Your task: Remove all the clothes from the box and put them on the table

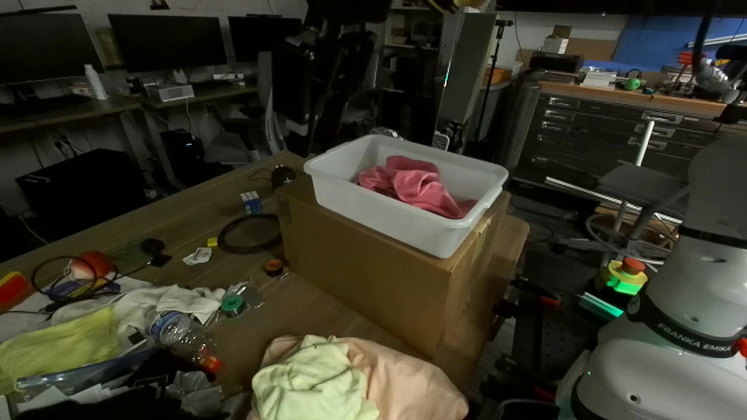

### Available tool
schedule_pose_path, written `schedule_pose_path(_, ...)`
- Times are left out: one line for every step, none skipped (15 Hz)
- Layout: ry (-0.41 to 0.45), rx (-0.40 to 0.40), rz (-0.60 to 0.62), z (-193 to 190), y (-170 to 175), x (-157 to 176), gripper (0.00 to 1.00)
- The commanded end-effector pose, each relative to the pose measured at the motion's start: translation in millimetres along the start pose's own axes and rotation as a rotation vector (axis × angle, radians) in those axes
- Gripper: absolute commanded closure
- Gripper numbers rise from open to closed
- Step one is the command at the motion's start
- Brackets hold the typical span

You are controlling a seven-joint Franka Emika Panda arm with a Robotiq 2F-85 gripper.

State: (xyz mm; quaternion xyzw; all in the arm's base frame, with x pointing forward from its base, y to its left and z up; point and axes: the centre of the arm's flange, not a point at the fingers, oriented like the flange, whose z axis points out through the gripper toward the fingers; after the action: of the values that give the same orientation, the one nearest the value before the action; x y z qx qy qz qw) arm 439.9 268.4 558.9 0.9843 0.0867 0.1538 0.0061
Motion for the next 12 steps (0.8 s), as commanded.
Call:
schedule_pose_path(-0.061, -0.032, -0.134, -1.4, 26.5, 17.1, 0.00)
schedule_pose_path(-0.062, -0.055, -0.100, 1.2, 42.0, 18.3, 0.00)
schedule_pose_path(-0.069, -0.079, -0.069, 6.0, 57.0, 20.1, 0.00)
schedule_pose_path(-0.069, -0.097, -0.018, 9.6, 74.7, 20.9, 0.00)
schedule_pose_path(-0.078, -0.115, 0.039, 13.0, 95.0, 20.5, 0.00)
schedule_pose_path(-0.086, -0.125, 0.091, 18.3, 114.1, 20.6, 0.00)
schedule_pose_path(-0.094, -0.129, 0.144, 23.5, 132.3, 20.4, 0.00)
schedule_pose_path(-0.117, -0.121, 0.194, 29.5, 153.4, 18.0, 0.00)
schedule_pose_path(-0.136, -0.120, 0.240, 36.5, 170.6, 15.6, 0.01)
schedule_pose_path(-0.160, -0.117, 0.287, 42.9, 187.3, 11.5, 0.00)
schedule_pose_path(-0.177, -0.121, 0.331, 51.8, 201.4, 8.7, 0.00)
schedule_pose_path(-0.200, -0.117, 0.368, 58.4, 214.3, 5.1, 0.00)
